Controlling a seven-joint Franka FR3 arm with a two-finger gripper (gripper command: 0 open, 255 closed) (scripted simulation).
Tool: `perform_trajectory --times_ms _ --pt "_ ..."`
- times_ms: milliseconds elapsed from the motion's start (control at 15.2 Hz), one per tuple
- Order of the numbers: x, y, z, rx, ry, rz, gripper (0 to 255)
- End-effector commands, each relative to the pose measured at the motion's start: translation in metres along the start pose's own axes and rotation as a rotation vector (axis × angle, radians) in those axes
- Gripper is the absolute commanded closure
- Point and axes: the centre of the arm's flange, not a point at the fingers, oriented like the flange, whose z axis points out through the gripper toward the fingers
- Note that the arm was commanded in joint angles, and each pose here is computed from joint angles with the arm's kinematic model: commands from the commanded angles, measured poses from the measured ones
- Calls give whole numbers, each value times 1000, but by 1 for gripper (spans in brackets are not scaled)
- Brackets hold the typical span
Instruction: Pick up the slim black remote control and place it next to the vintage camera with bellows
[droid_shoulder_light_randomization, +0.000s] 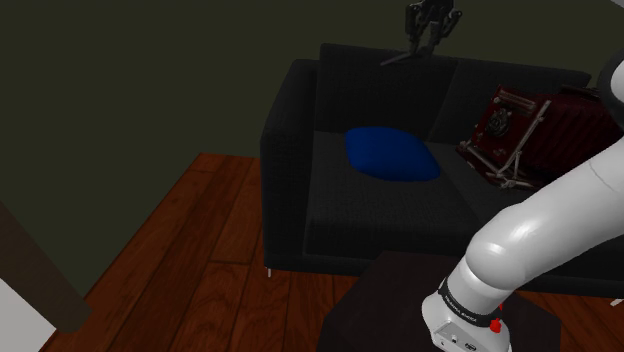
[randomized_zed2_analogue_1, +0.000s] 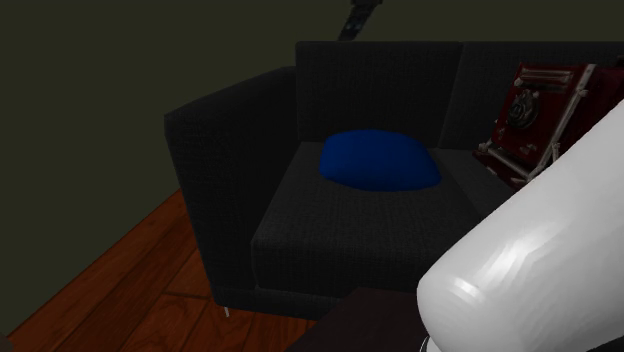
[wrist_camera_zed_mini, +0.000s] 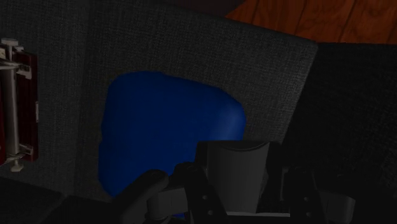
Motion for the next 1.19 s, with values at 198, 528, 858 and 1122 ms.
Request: perform_trajectory --times_ms 198,528,858,1122 --pt "-25 65 -1 0 0 -1 255" --pt "-49 127 -2 0 0 -1 255" --pt "-72 189 -3 0 0 -1 255" --pt "-91 238 -3 0 0 -1 255"
